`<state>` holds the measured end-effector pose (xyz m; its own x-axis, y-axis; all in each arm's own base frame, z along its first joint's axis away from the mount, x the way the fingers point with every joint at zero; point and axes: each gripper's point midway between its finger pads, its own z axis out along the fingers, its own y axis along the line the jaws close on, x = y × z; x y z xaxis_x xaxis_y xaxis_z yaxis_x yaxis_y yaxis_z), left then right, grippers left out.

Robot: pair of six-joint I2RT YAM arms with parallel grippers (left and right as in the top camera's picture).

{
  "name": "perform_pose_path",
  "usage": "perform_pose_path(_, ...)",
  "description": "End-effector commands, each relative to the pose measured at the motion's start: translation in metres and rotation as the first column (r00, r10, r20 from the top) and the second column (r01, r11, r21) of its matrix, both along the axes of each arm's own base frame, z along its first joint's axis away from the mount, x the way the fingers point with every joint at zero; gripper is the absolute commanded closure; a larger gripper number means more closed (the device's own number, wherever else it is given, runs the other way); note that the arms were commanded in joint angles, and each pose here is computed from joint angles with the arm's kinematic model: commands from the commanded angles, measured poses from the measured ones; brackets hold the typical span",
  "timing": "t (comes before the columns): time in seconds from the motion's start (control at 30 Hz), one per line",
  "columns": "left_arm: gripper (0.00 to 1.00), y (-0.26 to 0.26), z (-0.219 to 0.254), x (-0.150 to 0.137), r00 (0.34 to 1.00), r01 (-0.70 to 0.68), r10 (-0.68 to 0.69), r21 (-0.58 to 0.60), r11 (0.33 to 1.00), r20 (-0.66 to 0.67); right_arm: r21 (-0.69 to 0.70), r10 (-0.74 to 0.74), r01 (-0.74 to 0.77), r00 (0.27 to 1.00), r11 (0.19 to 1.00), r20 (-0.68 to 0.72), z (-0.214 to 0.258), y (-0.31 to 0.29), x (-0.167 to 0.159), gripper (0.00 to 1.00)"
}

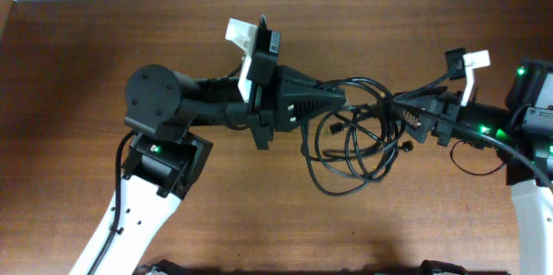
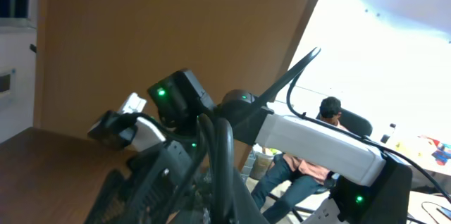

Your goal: Untangle cables

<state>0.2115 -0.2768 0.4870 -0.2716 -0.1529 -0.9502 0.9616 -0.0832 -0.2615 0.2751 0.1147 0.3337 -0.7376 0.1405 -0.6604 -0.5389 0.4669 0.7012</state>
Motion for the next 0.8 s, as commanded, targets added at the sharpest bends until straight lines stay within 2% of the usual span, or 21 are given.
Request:
perform_pose_path(0.0,1.00,0.002,0.019,-0.008,0.999,-0.026,0.027,-0.048,0.999,0.039,-0.019,0.064,-0.063,0.996,0.998,0.055,0.002,0.013,-0.008,0.56)
perform_pose_path(0.1,1.00,0.001,0.024,-0.014,0.997,-0.012,0.016,-0.065,0.998,0.073,-0.023,0.075,-0.074,0.996,0.997,0.057,0.002,0.016,-0.009,0.88)
perform_pose_path(0.13,1.00,0.001,0.025,-0.015,0.997,-0.009,0.014,-0.069,0.998,0.081,-0.023,0.075,-0.074,0.996,0.997,0.056,0.002,0.016,-0.009,0.96)
perform_pose_path(0.37,1.00,0.002,0.026,-0.015,0.996,-0.009,0.015,-0.072,0.997,0.087,-0.033,0.063,-0.062,0.997,0.998,0.042,-0.001,0.015,-0.009,0.96)
perform_pose_path(0.43,0.96,0.001,0.025,-0.015,0.995,-0.012,0.019,-0.071,0.997,0.099,-0.031,0.064,-0.063,0.997,0.998,0.035,-0.002,0.015,-0.010,0.96)
perform_pose_path(0.6,0.81,-0.002,0.011,-0.007,0.997,-0.034,0.036,-0.026,0.999,0.073,0.001,0.096,-0.096,0.994,0.995,0.057,0.007,0.019,-0.017,0.96)
perform_pose_path(0.7,0.63,-0.005,-0.003,0.003,0.998,-0.067,0.067,0.018,0.998,0.021,-0.004,0.094,-0.094,0.992,0.996,0.079,0.012,0.019,-0.022,0.96)
perform_pose_path(0.73,0.64,-0.005,-0.006,0.005,0.997,-0.077,0.077,0.027,0.997,0.008,-0.006,0.095,-0.094,0.992,0.996,0.087,0.013,0.020,-0.023,0.96)
perform_pose_path(0.77,0.74,-0.005,-0.011,0.009,0.996,-0.090,0.090,0.042,0.995,-0.017,-0.010,0.094,-0.094,0.990,0.996,0.102,0.016,0.020,-0.025,0.96)
